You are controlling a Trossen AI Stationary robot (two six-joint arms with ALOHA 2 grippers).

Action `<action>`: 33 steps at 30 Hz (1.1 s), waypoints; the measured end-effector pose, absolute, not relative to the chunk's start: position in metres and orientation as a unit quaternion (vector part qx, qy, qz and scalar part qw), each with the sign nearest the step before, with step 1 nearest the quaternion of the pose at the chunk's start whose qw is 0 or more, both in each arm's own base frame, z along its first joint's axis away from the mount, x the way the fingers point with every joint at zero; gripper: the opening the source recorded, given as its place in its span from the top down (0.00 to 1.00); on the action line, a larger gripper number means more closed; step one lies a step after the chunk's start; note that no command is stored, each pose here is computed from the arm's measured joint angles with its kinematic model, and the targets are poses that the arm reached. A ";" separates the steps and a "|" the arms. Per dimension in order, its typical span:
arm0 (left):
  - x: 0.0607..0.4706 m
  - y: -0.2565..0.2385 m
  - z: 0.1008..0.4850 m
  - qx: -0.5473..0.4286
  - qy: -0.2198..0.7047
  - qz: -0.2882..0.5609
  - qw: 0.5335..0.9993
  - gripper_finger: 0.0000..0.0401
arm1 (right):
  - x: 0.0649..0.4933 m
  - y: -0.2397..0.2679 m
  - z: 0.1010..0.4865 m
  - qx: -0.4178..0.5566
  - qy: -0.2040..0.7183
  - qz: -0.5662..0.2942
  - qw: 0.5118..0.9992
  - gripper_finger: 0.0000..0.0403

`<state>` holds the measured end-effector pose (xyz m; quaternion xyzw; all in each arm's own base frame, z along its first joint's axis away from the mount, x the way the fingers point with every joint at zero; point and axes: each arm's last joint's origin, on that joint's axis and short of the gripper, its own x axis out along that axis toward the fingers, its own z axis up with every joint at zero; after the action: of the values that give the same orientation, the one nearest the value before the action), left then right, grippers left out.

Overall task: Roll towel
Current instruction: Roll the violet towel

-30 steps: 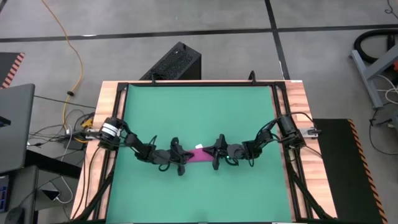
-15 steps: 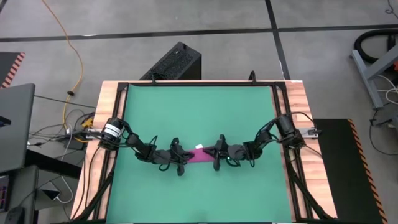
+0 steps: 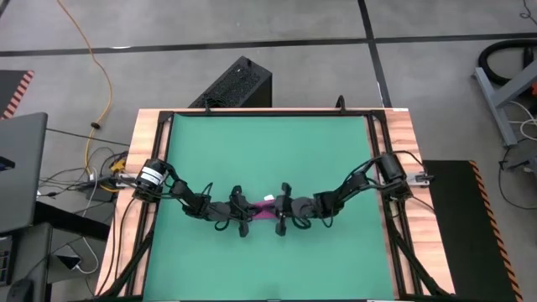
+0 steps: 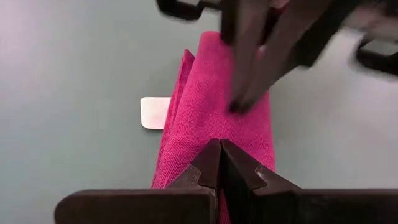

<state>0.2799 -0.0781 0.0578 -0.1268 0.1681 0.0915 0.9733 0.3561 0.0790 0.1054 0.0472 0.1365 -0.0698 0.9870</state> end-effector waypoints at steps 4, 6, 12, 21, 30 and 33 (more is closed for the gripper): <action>0.280 -0.078 0.058 -0.127 0.169 0.091 0.973 1.00 | 0.354 0.074 0.095 0.050 0.171 -0.082 0.981 0.98; 0.280 -0.078 0.058 -0.127 0.167 0.091 0.973 1.00 | 0.354 0.072 0.094 0.054 0.182 -0.087 0.978 0.98; 0.281 -0.079 0.062 -0.135 0.147 0.086 0.976 1.00 | 0.350 0.068 0.085 0.057 0.233 -0.102 0.965 0.98; 0.282 -0.079 0.065 -0.143 0.133 0.080 0.978 1.00 | 0.331 0.062 0.071 0.069 0.258 -0.123 0.956 0.98; 0.284 -0.081 0.072 -0.160 0.105 0.068 0.979 1.00 | 0.326 0.060 0.066 0.064 0.269 -0.131 0.952 0.98; 0.285 -0.082 0.080 -0.167 0.096 0.056 0.980 1.00 | 0.326 0.060 0.066 0.064 0.269 -0.131 0.952 0.98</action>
<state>0.2845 -0.0816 0.0797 -0.1665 0.0961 0.0559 0.9797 0.3258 0.0601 0.0660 0.0641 0.2689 -0.1311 0.9520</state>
